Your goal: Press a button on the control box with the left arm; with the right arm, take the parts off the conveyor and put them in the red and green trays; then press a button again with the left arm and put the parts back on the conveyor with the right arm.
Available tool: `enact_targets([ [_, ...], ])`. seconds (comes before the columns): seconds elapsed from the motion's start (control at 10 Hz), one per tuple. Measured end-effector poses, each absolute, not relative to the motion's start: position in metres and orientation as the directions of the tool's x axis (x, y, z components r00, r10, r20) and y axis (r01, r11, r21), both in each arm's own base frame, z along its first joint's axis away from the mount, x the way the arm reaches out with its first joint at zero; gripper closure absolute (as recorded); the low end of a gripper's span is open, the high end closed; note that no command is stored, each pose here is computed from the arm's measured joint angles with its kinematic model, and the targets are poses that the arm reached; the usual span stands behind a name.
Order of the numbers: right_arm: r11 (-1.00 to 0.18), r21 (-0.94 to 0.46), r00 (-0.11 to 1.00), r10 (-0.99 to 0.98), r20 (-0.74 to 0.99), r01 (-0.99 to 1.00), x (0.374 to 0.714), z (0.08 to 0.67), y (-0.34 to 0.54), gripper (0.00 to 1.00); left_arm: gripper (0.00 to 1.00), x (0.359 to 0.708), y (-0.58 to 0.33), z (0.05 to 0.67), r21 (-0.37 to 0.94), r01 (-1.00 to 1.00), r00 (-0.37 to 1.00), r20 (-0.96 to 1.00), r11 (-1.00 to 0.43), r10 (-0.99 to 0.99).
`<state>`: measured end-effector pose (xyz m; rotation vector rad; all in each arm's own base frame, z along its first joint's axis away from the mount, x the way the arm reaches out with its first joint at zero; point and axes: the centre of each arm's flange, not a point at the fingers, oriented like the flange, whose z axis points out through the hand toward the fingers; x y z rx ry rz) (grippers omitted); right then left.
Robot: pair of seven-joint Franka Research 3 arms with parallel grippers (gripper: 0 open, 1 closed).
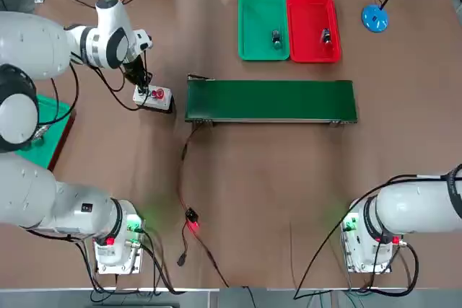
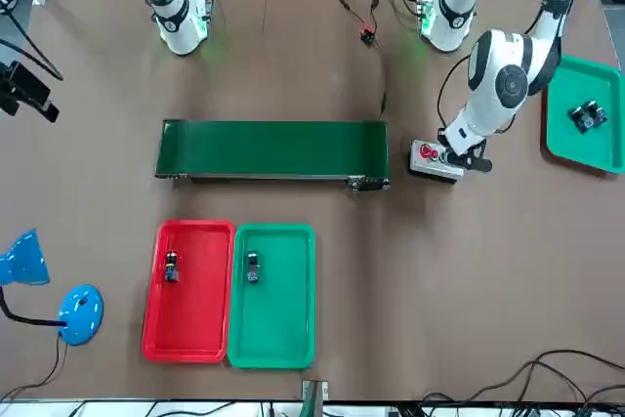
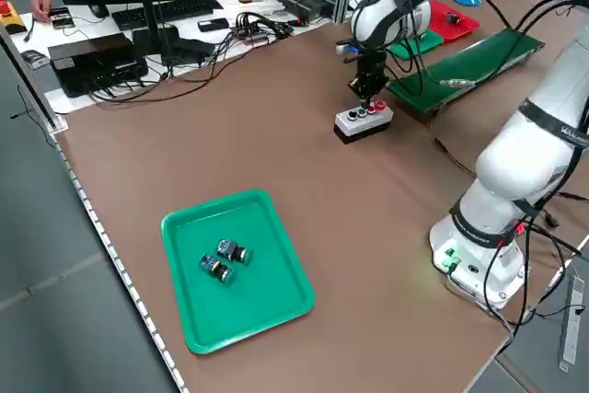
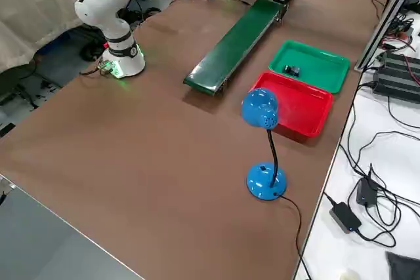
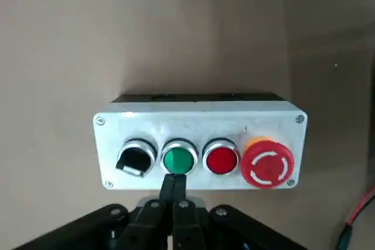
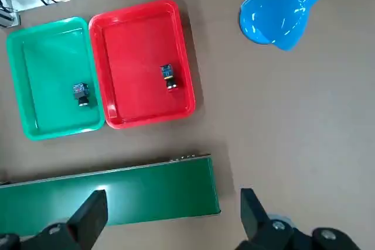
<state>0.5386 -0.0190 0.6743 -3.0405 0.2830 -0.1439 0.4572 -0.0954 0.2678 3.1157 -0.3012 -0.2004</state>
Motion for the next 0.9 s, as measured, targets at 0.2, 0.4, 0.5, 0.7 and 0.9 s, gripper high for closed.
enact_targets([
  [0.2, -0.980, -0.092, 0.979, -0.186, 0.080, -0.178, 0.539, 0.671, -0.018, 0.00, 0.98, 0.458, -0.096, 0.252, 0.022, -0.190, 0.971, -0.146, -0.982, -0.191],
  [0.4, -0.980, -0.092, 0.980, -0.184, 0.080, -0.177, 0.539, 0.671, -0.017, 0.00, 0.98, 0.460, -0.096, 0.252, 0.023, -0.190, 0.970, -0.149, -0.982, -0.191],
  [0.5, -0.980, -0.092, 0.980, -0.184, 0.080, -0.177, 0.539, 0.671, -0.017, 0.00, 0.98, 0.460, -0.096, 0.252, 0.023, -0.190, 0.970, -0.150, -0.982, -0.191],
  [0.7, -0.980, -0.092, 0.980, -0.183, 0.080, -0.176, 0.539, 0.671, -0.016, 0.00, 0.98, 0.465, -0.097, 0.257, 0.023, -0.189, 0.972, -0.137, -0.982, -0.191],
  [0.9, -0.981, -0.092, 0.981, -0.178, 0.079, -0.171, 0.539, 0.671, -0.014, 0.00, 0.98, 0.480, -0.100, 0.291, 0.020, -0.189, 0.973, -0.134, -0.982, -0.190],
])
